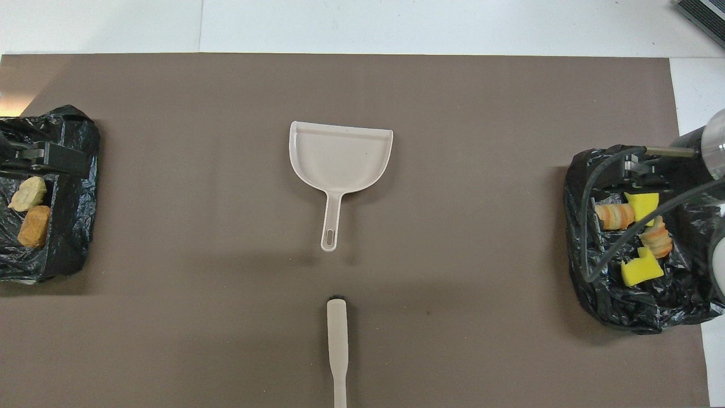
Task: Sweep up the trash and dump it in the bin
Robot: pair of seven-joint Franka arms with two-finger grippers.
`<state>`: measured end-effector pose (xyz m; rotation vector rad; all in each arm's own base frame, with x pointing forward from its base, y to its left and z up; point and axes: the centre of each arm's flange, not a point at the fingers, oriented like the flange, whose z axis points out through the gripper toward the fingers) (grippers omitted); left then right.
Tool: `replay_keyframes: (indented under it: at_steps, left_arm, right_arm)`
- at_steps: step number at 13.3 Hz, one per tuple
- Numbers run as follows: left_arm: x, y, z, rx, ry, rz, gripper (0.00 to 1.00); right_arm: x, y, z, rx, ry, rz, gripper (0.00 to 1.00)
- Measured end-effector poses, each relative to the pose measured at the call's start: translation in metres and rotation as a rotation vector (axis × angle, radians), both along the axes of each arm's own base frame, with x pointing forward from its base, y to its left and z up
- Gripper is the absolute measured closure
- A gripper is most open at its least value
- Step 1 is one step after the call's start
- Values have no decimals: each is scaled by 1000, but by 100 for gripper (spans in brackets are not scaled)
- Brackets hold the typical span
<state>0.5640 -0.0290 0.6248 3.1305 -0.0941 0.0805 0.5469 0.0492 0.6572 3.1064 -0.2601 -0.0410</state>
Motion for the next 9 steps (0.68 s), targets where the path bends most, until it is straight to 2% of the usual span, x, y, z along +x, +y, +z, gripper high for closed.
replay_keyframes:
  at_steps: [6, 9]
  left_arm:
    - [-1, 0, -4, 0, 9, -2, 0]
    - [-6, 0, -7, 2, 30, -6, 0]
  right_arm:
    - [1, -18, 0, 1, 0, -33, 0]
    - [1, -18, 0, 1, 0, -33, 0]
